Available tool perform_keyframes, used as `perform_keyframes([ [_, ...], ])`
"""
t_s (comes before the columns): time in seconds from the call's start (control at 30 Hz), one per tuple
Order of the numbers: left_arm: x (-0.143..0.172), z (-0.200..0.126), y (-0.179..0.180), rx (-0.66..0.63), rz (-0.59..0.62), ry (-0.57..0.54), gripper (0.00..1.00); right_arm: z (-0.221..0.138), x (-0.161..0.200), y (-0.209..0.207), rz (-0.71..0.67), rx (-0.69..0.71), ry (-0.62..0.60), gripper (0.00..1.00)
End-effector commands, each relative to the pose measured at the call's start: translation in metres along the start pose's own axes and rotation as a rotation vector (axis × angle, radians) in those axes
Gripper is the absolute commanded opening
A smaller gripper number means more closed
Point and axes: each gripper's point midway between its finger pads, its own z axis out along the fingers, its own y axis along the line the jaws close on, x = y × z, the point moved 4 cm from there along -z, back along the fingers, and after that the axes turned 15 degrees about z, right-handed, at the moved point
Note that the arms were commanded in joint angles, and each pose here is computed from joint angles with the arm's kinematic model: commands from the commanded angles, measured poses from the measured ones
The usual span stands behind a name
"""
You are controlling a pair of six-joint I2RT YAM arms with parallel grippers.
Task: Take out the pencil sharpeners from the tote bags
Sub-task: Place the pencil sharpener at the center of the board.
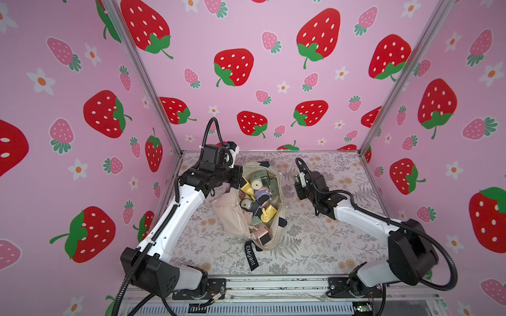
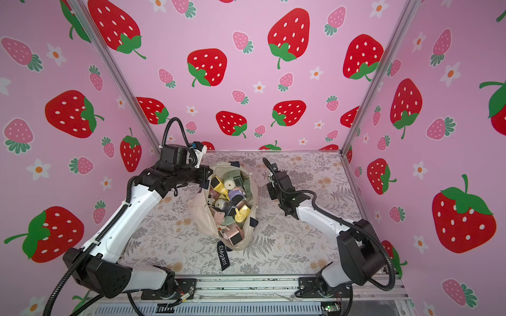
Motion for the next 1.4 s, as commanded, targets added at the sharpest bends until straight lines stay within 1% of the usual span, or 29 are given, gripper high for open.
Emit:
perform_keyframes([
  [0.0,-0.014,-0.011,0.005,-0.013,0.016,-0.063,0.00,0.013,-0.009,0.018,0.035,-0.113,0.024,0.30],
  [0.03,-0.014,-0.010,0.005,-0.012,0.013,-0.061,0.00,0.021,-0.004,0.019,0.035,-0.120,0.050,0.32],
  [0.13,-0.013,-0.010,0.005,-0.011,0.011,-0.060,0.00,0.041,0.006,0.020,0.040,-0.131,0.102,0.32],
  [0.23,-0.014,-0.010,0.005,-0.012,0.012,-0.061,0.00,0.054,0.013,0.016,0.090,-0.151,0.145,0.32],
  [0.37,-0.014,-0.012,0.004,-0.007,0.011,-0.065,0.00,0.065,0.019,0.013,0.133,-0.164,0.189,0.33],
  [0.7,-0.014,-0.011,0.003,0.006,0.009,-0.063,0.00,0.085,0.030,-0.001,0.200,-0.150,0.234,0.36],
  [0.87,-0.015,-0.012,0.002,0.006,0.010,-0.066,0.00,0.095,0.038,0.000,0.215,-0.164,0.263,0.40],
  [1.1,-0.015,-0.013,0.002,0.016,0.007,-0.070,0.00,0.100,0.042,-0.004,0.245,-0.176,0.279,0.51],
  [1.2,-0.015,-0.012,0.001,0.017,0.007,-0.069,0.00,0.098,0.040,-0.001,0.251,-0.200,0.283,0.58],
  [1.33,-0.014,-0.011,0.002,0.013,0.001,-0.068,0.00,0.088,0.034,-0.004,0.285,-0.186,0.269,0.73],
  [1.37,-0.015,-0.011,0.001,0.015,0.000,-0.067,0.00,0.086,0.033,-0.004,0.290,-0.186,0.263,0.75],
])
